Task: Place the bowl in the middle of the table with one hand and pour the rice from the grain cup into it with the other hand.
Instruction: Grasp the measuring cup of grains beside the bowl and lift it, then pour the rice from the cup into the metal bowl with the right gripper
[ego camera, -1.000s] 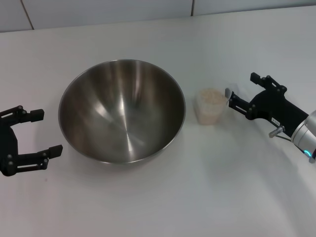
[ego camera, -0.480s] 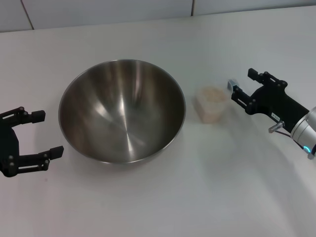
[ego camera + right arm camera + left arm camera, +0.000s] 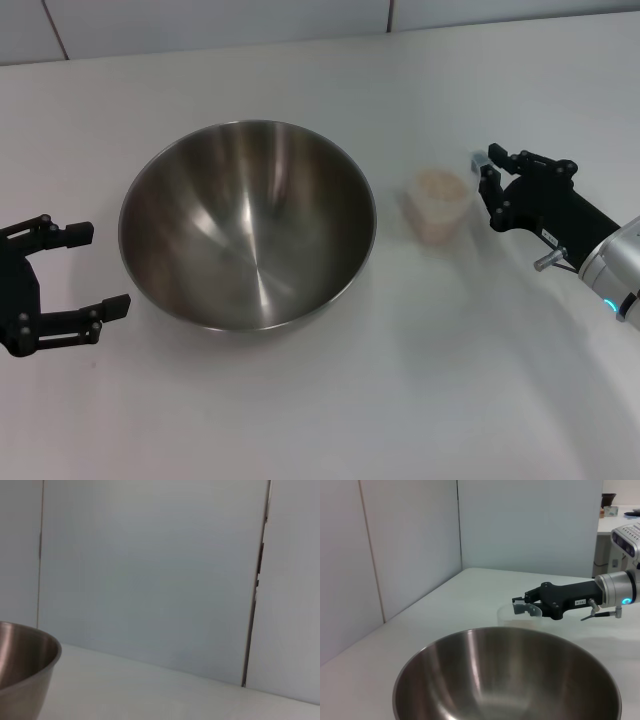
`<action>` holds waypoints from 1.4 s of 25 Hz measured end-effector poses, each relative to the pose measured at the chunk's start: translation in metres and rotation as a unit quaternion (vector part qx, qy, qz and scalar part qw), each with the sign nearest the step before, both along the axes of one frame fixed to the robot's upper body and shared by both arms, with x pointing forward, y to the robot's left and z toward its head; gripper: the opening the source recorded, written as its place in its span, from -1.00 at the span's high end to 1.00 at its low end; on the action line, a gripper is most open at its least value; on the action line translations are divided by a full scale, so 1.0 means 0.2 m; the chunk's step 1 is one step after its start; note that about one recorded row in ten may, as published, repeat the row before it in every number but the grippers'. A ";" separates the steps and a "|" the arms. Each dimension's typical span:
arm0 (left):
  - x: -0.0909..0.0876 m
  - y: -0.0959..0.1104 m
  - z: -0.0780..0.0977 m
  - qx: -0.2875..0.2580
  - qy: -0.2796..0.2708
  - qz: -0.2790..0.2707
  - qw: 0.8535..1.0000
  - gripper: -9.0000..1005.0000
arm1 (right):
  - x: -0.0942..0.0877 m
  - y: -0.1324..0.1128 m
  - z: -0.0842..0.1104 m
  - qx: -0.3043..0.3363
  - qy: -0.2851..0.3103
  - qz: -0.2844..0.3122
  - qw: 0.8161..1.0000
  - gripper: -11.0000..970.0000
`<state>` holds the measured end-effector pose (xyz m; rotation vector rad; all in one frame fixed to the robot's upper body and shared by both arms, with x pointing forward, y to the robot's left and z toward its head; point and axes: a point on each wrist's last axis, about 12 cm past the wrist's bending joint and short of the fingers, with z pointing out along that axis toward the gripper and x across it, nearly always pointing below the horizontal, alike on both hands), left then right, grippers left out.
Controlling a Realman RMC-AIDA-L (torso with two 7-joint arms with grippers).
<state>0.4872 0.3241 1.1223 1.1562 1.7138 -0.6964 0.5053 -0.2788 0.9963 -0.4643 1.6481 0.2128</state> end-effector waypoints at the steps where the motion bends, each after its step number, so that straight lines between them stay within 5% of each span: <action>1: 0.00 0.00 0.00 0.000 0.000 0.000 1.000 -0.73 | 0.00 0.00 0.00 0.001 -0.001 0.000 1.000 0.45; 5: 0.00 0.00 0.00 0.000 0.000 -0.001 1.000 -0.73 | 0.00 0.01 0.00 0.000 -0.003 0.001 1.000 0.89; 14: 0.00 -0.01 0.00 0.001 0.002 -0.004 1.000 -0.73 | -0.02 0.00 0.04 0.015 -0.038 0.007 0.999 0.94; 23: 0.01 -0.02 -0.01 0.021 0.017 -0.012 1.000 -0.73 | -0.06 0.07 0.20 0.019 -0.203 0.016 0.979 0.95; 30: 0.03 -0.02 0.00 0.021 0.015 -0.014 1.000 -0.73 | 0.02 0.28 0.26 -0.092 -0.290 0.028 0.952 0.95; 34: 0.03 -0.03 0.01 0.019 0.018 -0.013 1.000 -0.73 | 0.01 0.45 0.28 -0.251 -0.362 0.019 0.898 0.95; 35: 0.03 -0.03 0.01 0.019 0.018 -0.013 1.000 -0.73 | 0.01 0.45 0.28 -0.251 -0.362 0.019 0.898 0.95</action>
